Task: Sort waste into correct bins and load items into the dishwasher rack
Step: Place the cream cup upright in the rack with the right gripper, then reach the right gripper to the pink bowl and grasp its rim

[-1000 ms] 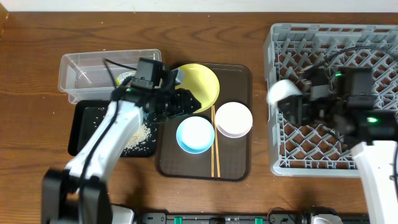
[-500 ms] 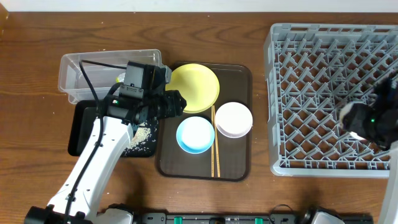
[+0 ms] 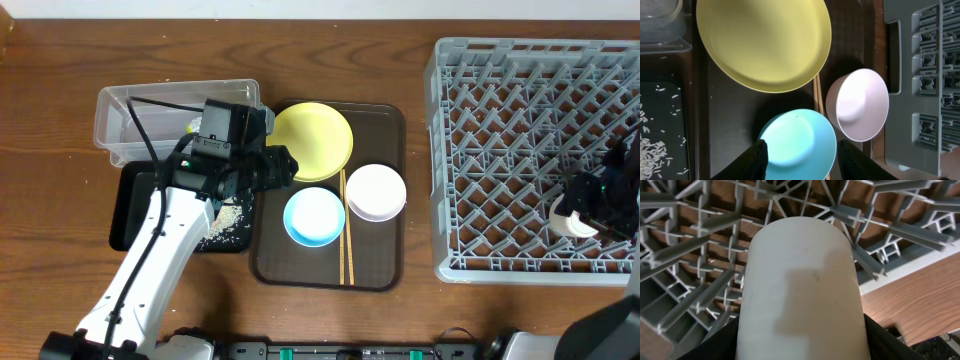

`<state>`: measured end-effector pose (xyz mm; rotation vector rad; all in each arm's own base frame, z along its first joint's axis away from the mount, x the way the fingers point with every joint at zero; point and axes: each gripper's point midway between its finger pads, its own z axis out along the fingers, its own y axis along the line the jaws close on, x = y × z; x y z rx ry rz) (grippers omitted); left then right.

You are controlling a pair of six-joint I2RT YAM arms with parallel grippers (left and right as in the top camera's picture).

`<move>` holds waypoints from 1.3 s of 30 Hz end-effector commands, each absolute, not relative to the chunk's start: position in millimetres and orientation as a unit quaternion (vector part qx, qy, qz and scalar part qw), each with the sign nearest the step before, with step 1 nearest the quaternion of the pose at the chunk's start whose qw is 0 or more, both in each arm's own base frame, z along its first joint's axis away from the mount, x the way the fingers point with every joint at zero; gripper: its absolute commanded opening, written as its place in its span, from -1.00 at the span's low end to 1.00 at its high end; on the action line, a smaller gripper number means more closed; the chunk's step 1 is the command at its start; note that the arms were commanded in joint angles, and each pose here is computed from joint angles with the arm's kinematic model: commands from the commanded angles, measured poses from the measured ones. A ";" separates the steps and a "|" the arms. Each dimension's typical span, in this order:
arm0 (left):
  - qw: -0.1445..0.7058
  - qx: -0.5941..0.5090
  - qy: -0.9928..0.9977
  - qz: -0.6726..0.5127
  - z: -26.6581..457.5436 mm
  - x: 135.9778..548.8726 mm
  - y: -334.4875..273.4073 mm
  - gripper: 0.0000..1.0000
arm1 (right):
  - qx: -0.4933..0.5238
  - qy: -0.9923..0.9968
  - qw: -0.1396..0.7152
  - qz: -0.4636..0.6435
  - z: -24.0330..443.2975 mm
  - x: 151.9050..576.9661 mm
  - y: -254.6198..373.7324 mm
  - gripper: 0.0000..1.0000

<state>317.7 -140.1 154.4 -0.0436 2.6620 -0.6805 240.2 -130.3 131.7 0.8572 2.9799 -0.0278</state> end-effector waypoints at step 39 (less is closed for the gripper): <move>0.149 -0.033 0.976 -0.158 135.2 292.6 -109.6 0.07 | -0.106 0.928 0.292 0.206 243.2 340.8 50.0 0.71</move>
